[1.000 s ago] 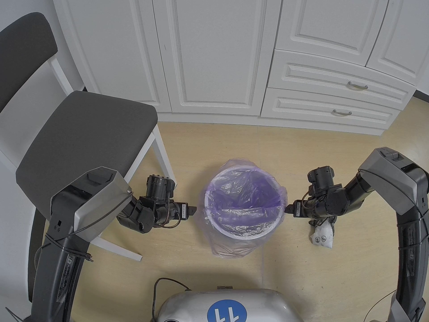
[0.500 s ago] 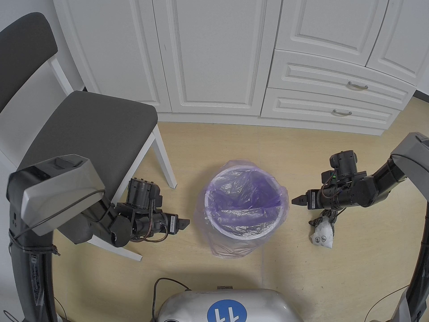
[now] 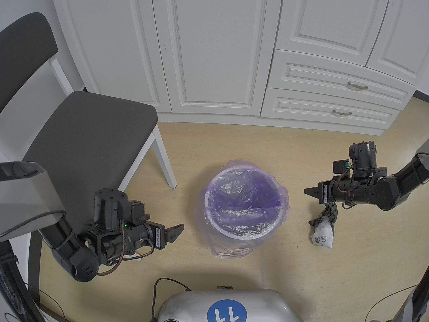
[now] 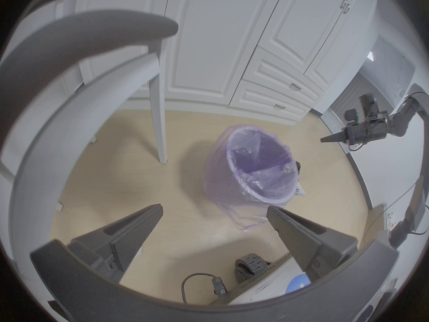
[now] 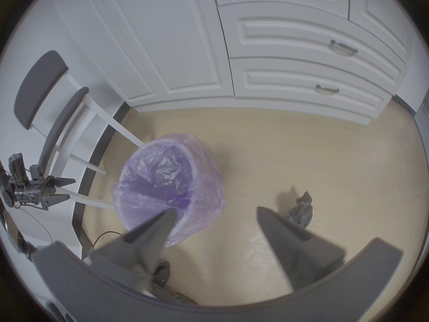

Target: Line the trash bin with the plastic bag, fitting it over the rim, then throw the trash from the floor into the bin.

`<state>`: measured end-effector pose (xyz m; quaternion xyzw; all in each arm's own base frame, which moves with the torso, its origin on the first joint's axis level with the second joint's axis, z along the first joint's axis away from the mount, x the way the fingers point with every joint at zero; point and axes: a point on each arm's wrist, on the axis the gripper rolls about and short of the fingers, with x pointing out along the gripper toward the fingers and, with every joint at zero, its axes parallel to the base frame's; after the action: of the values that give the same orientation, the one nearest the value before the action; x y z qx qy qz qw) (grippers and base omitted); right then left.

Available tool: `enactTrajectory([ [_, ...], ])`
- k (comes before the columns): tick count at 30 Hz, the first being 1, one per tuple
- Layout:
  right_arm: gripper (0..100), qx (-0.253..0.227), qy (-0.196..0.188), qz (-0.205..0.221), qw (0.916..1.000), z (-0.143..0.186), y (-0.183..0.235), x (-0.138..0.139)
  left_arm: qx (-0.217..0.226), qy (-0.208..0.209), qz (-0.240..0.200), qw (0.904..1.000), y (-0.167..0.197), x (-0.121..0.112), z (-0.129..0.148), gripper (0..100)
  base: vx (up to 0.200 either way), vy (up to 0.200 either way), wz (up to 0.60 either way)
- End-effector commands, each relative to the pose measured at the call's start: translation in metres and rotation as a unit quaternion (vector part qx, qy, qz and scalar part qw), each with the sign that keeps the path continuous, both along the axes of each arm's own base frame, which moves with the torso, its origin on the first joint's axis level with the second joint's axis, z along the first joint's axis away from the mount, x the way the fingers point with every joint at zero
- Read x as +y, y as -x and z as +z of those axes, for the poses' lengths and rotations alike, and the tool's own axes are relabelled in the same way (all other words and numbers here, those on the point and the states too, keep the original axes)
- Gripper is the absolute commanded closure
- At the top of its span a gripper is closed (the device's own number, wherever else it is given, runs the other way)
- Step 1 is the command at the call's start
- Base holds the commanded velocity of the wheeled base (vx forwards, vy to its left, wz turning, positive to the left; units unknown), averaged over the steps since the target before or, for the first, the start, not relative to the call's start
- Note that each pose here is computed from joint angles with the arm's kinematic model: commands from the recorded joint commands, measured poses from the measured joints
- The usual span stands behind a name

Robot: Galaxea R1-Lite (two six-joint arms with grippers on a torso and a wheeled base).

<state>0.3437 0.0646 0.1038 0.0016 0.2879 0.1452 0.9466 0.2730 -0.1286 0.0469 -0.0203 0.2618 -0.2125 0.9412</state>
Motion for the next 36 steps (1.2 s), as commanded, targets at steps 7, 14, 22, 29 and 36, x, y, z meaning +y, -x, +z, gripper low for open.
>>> enactTrajectory([
  [7,100,-0.057,-0.033,0.066,0.9956,0.031,0.005,0.056,-0.036,0.024,-0.016,0.9989,0.047,0.013,0.000,0,0.000,0.000,0.00],
  [14,100,0.025,-0.046,0.092,0.9944,-0.019,-0.041,0.116,-0.063,0.038,-0.013,0.9972,0.051,0.015,0.000,0,0.000,0.000,0.00],
  [22,100,0.080,-0.078,0.047,0.9926,-0.101,-0.078,0.167,-0.071,0.041,-0.011,0.9965,0.045,0.012,-0.003,0,0.000,0.000,0.00],
  [29,100,0.085,-0.063,0.017,0.9942,-0.127,-0.092,0.177,-0.077,0.043,-0.003,0.9961,0.038,0.012,-0.005,0,0.000,0.000,0.00],
  [36,100,0.120,-0.050,0.010,0.9914,-0.114,-0.084,0.174,-0.086,0.032,0.022,0.9955,0.037,0.012,-0.004,0,0.000,0.000,0.00],
])
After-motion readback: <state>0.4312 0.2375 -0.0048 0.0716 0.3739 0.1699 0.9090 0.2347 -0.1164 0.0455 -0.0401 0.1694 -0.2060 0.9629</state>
